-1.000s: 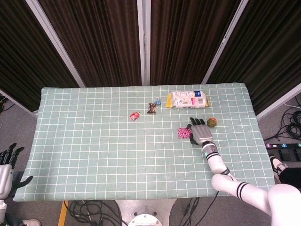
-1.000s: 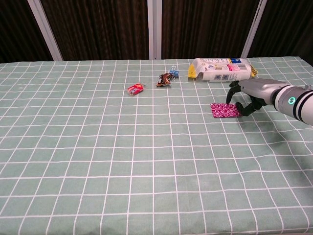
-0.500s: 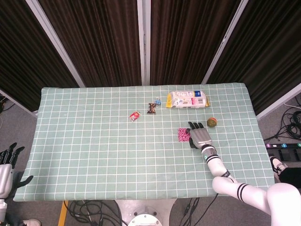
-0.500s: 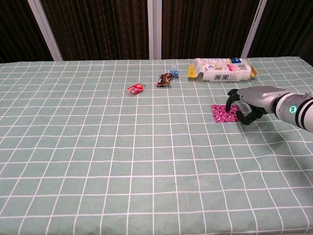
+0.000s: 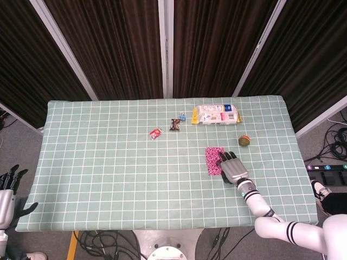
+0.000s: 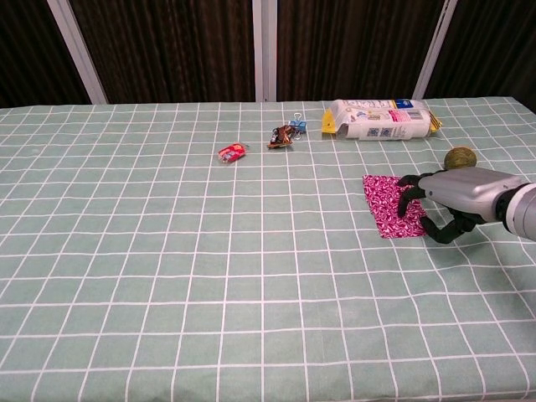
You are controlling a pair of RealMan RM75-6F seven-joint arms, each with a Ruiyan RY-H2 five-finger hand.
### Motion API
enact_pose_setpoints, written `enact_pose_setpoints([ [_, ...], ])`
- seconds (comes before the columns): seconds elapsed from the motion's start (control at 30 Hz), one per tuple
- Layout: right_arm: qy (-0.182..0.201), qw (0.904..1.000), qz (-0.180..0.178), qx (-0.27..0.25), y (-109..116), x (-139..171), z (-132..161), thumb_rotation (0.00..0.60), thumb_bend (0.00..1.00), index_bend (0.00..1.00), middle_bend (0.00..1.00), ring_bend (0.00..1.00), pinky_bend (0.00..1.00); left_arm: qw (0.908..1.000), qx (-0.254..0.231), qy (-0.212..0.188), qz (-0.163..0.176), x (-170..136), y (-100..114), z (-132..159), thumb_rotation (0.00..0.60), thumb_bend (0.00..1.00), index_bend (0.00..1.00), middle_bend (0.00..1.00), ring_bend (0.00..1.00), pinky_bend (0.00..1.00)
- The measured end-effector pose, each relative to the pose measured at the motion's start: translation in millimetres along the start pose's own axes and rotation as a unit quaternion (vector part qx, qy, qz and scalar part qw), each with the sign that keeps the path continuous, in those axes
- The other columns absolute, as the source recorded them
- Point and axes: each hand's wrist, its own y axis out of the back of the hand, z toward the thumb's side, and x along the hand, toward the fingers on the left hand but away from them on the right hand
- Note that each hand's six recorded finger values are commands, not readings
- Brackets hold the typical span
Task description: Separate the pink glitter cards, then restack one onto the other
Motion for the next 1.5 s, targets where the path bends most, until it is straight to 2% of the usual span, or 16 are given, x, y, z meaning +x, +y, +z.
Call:
enact_pose_setpoints([
  [0.2,0.009,0.9999,-0.002,0.006,0.4,16.0,-0.1,0.517,0.61,0.28,0.0,0.0,0.0,1.0,-0.001,0.001,-0.001,-0.5,-0.7,-0.6,0.6,0.06,0.2,0.15,0.13,0.14],
  [0.4,0.003,0.9996,-0.025,-0.013,17.7,13.1,-3.3,0.512,0.62,0.28,0.0,0.0,0.0,1.0,-0.003,0.002,0.0,-2.4,-1.2,-1.9,0.6,0.06,0.2,0.15,0.13,0.14],
  [0.63,-0.017,0.9989,-0.036,-0.023,31.8,-8.4,-8.5,0.515,0.62,0.28,0.0,0.0,0.0,1.0,-0.002,0.002,-0.001,-2.5,-1.3,-2.2,0.6,0.06,0.2,0.15,0.13,0.14],
  [0.97,-0.041,0.9983,-0.033,-0.024,39.4,-45.5,-6.0,0.509,0.62,0.28,0.0,0.0,0.0,1.0,0.0,0.007,-0.005,-2.3,-2.5,-4.0,0.6,0.06,0.2,0.15,0.13,0.14],
  [1.1,-0.033,0.9988,-0.03,-0.023,39.3,-50.0,3.2,0.513,0.62,0.28,0.0,0.0,0.0,0.9999,0.0,0.009,-0.005,-2.8,-2.9,-4.8,0.6,0.06,0.2,0.15,0.13,0.14],
  [1.5,0.022,0.9993,-0.025,-0.014,30.6,-38.0,40.1,0.511,0.62,0.28,0.0,0.0,0.0,0.9999,-0.001,0.011,-0.006,-4.4,-3.7,-6.8,0.6,0.06,0.2,0.15,0.13,0.14],
])
